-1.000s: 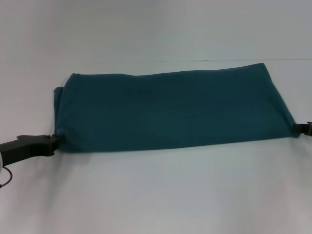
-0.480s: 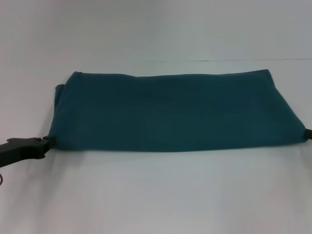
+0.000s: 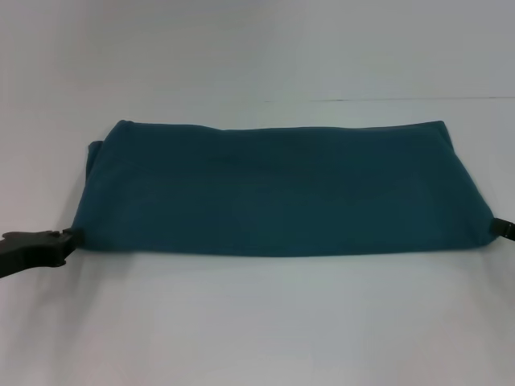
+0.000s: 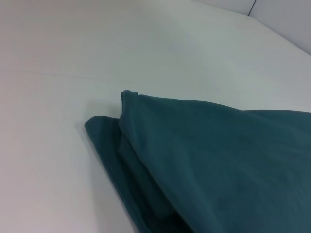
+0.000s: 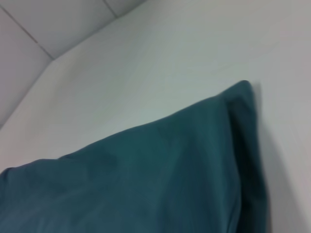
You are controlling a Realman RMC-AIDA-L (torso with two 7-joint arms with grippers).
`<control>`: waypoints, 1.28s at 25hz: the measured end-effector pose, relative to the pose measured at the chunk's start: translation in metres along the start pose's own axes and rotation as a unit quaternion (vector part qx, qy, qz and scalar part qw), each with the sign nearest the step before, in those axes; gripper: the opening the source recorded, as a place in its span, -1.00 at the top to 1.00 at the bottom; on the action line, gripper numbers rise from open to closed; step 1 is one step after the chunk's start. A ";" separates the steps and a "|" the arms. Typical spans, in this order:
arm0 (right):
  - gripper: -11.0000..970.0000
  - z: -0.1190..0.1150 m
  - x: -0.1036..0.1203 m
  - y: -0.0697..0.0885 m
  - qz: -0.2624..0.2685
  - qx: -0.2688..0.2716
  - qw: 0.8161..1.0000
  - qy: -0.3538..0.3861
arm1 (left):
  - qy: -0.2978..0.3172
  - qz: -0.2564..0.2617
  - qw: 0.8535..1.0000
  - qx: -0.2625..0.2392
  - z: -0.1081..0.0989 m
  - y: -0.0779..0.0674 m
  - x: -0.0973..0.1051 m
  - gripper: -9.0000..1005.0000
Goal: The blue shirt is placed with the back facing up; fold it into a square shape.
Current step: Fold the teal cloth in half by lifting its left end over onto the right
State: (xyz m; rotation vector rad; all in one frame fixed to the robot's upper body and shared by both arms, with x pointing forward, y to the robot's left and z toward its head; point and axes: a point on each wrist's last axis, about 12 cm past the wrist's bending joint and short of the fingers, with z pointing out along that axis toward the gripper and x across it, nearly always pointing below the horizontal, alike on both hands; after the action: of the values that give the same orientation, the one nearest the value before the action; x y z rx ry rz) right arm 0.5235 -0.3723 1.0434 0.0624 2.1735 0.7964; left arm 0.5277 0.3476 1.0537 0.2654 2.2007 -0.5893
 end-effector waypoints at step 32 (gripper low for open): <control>-0.70 -0.004 -0.060 0.035 -0.075 -0.122 0.989 -0.027 | 0.020 -0.181 0.981 0.067 -0.019 -0.005 0.011 -0.79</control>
State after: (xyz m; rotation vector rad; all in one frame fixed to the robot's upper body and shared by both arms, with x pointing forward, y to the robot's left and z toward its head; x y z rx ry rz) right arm 0.5536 -0.3642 1.1055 -0.2003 1.9888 0.9551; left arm 0.5063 0.3528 1.0571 -0.0580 2.2665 -0.9403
